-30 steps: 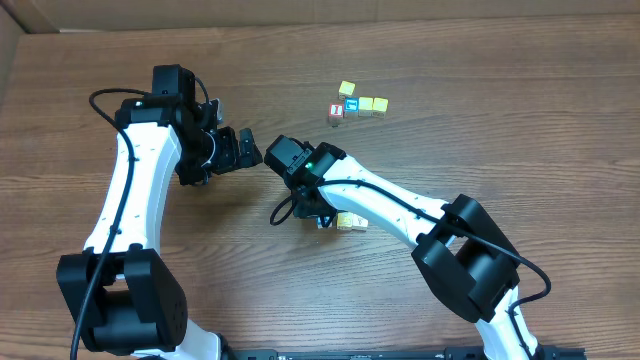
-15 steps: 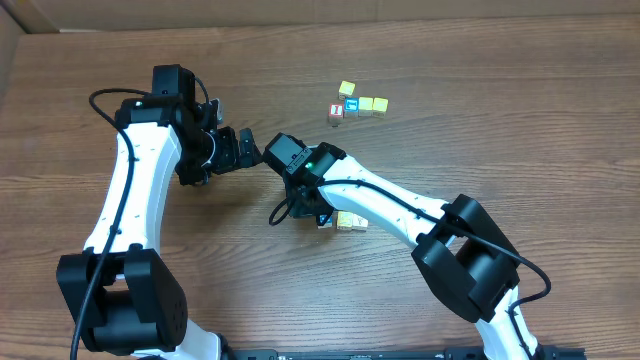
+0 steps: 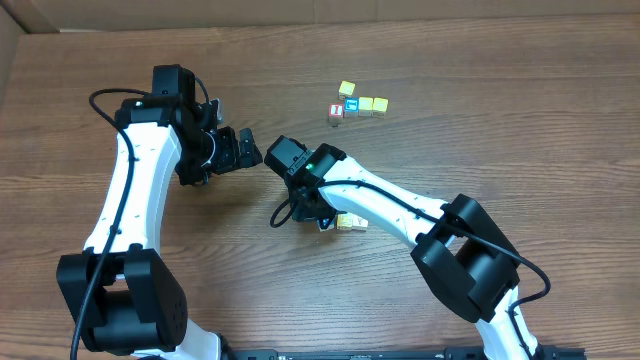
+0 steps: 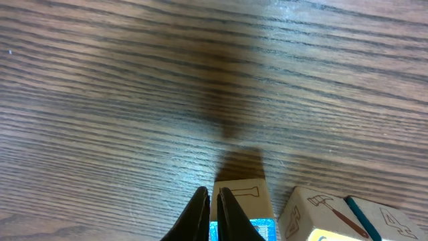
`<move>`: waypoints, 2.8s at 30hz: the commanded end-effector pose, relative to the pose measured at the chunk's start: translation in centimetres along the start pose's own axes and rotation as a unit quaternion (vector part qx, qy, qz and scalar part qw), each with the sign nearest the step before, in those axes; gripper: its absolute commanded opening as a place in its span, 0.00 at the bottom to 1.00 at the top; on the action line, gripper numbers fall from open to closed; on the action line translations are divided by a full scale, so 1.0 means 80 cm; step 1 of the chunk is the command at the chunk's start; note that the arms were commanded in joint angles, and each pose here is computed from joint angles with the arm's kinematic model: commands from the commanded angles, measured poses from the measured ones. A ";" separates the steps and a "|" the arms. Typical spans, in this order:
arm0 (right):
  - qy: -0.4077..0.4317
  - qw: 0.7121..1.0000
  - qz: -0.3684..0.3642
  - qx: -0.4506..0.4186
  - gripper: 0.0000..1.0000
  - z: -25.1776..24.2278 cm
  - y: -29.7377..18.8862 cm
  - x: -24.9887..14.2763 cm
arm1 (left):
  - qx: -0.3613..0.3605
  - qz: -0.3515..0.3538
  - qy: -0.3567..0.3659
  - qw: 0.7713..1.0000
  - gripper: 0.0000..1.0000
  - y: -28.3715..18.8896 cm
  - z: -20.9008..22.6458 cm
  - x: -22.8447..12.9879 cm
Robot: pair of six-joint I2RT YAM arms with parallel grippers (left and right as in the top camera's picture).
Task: Flip 5 blocks
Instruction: 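Lower and set the P block down next to K, then release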
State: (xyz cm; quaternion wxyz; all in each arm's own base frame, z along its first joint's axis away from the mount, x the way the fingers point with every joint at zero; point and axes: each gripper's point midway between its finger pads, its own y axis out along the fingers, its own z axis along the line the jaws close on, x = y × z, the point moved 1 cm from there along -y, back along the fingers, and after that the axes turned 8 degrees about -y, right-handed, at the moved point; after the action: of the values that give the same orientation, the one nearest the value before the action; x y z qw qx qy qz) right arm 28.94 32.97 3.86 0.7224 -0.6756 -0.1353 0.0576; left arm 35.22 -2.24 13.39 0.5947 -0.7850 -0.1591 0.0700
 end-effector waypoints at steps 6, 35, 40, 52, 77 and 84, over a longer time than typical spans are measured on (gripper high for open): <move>-0.003 0.999 -0.028 0.019 0.08 0.010 -0.016 0.013 | -0.001 -0.004 0.008 1.000 1.00 -0.001 -0.007 0.004; -0.006 1.000 0.005 0.016 0.08 0.006 -0.009 -0.008 | -0.001 -0.004 0.008 1.000 1.00 -0.001 -0.007 0.004; 0.000 1.000 0.005 0.001 0.08 -0.001 -0.009 -0.009 | -0.001 -0.004 0.008 1.000 1.00 -0.001 -0.007 0.004; 0.005 1.000 0.004 -0.005 0.08 -0.004 -0.009 -0.009 | -0.001 -0.004 0.008 1.000 1.00 -0.001 -0.007 0.004; 0.010 0.999 0.047 0.006 0.09 -0.002 -0.010 -0.031 | -0.001 -0.004 0.008 1.000 1.00 -0.001 -0.007 0.004; 0.010 0.999 0.050 0.004 0.09 -0.003 -0.010 -0.032 | -0.001 -0.004 0.008 1.000 1.00 -0.001 -0.007 0.004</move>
State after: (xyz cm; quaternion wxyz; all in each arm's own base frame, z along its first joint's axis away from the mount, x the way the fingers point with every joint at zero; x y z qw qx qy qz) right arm 26.51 31.79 3.38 0.7173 -0.6846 -0.0887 0.0946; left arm 35.22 -2.24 13.39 0.5947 -0.7850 -0.1591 0.0700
